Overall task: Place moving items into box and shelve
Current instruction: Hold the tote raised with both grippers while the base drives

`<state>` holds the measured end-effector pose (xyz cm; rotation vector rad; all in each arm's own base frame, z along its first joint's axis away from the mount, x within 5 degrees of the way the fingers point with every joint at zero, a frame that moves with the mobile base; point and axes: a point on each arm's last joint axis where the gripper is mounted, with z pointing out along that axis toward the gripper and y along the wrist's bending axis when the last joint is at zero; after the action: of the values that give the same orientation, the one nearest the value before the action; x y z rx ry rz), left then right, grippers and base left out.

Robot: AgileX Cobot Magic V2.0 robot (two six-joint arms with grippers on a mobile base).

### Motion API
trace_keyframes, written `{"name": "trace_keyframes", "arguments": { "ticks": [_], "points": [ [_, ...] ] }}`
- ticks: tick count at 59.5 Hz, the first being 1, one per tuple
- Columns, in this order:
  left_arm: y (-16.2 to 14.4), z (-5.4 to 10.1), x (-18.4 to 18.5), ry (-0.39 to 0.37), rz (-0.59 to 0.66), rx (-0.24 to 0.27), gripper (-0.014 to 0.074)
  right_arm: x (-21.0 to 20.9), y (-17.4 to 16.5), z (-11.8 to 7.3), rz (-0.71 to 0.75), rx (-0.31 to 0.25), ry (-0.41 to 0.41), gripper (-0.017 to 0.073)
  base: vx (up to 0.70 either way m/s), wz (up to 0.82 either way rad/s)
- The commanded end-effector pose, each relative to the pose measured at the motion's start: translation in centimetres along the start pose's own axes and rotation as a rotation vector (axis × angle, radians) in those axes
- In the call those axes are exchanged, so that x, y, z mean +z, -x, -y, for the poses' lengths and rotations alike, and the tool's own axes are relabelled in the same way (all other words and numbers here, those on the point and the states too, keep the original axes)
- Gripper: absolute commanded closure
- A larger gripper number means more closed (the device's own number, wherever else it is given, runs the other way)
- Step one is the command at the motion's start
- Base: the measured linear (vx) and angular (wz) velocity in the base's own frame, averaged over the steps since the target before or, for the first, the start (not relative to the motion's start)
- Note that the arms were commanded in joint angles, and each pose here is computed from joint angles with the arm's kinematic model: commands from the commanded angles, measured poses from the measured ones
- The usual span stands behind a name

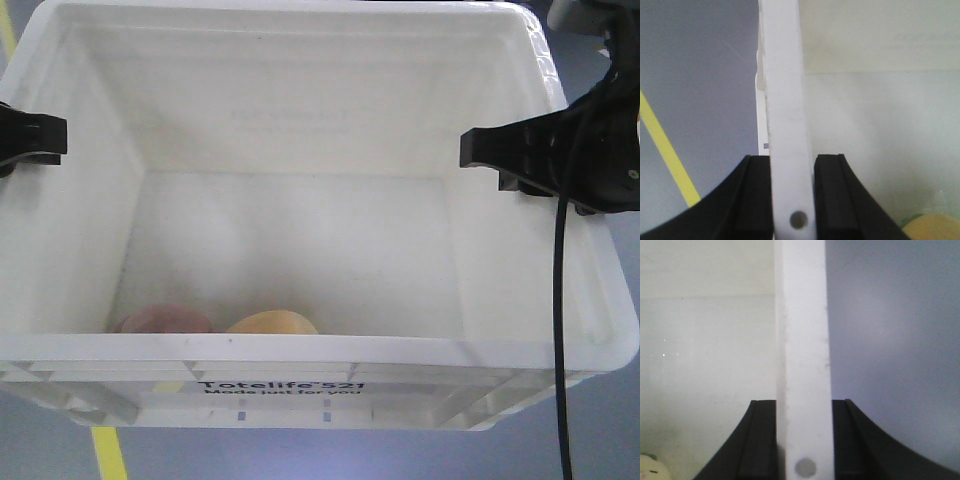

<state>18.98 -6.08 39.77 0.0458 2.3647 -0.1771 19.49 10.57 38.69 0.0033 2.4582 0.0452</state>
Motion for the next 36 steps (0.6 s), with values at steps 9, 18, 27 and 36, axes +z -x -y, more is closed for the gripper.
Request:
{"name": "trace_keyframes", "arguments": {
  "ticks": [9,18,27,36],
  "points": [
    [1.53,-0.67,-1.80,0.047,0.163,0.042,0.0530,-2.20,1.56,1.47,0.169,-0.010,-0.041,0.0432,-0.14,0.56],
    [1.51,-0.69,-1.90,0.047,0.165,0.042,0.0530,-2.20,1.56,1.47,0.169,-0.010,-0.041,0.0432,-0.11,0.45],
    [1.51,-0.69,-1.90,0.047,0.165,0.042,0.0530,-2.20,1.56,1.47,0.169,-0.010,-0.041,0.0432,-0.07,0.32],
    [1.52,-0.68,-1.85,0.047,0.164,0.042,0.0530,-2.20,1.56,1.47,0.169,-0.010,-0.041,0.0432,-0.04,0.23]
  ]
}}
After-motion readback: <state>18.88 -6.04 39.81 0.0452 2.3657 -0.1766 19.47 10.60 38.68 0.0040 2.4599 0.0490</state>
